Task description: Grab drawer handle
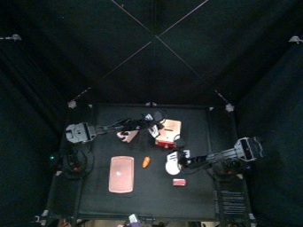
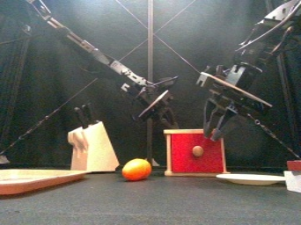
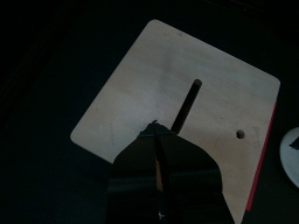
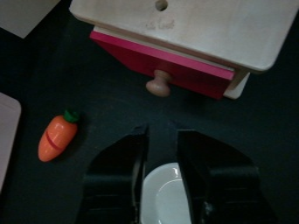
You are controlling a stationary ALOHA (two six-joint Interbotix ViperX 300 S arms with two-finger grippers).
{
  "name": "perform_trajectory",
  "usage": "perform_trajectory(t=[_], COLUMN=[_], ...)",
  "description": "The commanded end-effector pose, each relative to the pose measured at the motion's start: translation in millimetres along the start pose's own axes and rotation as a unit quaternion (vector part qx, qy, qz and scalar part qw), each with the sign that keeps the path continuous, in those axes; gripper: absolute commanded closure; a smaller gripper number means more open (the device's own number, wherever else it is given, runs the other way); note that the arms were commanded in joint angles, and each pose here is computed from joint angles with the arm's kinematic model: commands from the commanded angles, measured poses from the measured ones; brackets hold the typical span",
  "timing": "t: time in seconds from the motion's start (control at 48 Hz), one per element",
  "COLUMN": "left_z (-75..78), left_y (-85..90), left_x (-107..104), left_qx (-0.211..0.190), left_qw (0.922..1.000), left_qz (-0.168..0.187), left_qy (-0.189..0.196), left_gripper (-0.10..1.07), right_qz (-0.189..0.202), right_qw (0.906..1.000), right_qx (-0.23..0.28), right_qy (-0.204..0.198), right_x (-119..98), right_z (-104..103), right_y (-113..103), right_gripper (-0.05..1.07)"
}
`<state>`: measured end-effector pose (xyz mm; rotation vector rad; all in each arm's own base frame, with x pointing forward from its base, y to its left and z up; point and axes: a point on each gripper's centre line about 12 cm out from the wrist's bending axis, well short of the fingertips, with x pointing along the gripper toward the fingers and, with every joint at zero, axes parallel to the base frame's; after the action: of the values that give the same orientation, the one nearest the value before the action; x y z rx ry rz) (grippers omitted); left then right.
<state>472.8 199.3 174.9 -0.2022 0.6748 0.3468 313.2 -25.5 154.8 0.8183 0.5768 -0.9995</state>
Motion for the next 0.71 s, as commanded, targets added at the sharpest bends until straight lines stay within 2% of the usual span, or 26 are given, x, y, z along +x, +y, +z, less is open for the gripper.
perform_trajectory(t=[0.0, 0.229, 0.396, 0.688], left_z=[-5.9, -10.5, -7.9, -10.9], left_y=[0.8, 1.1, 1.4, 1.7], left_x=[0.4, 1.5, 0.3, 1.6], left_qx=[-0.009, -0.011, -0.010, -0.009], left_qw=[0.9999, 0.9999, 0.9998, 0.9999], left_qz=[0.000, 0.002, 0.007, 0.007], left_qy=[0.006, 0.002, -0.014, -0.010], left_gripper=[0.72, 0.72, 0.72, 0.72], right_qz=[0.006, -0.025, -0.040, -0.063], right_qw=[0.9998, 0.9991, 0.9983, 0.9951], right_qx=[0.014, 0.021, 0.036, 0.074], right_qy=[-0.009, -0.027, -0.022, -0.016], right_x=[-1.5, 7.6, 15.5, 26.9], right_z=[9.1, 14.8, 15.4, 24.6], right_y=[9.9, 11.7, 14.9, 13.7], right_gripper=[0.30, 0.20, 0.20, 0.20])
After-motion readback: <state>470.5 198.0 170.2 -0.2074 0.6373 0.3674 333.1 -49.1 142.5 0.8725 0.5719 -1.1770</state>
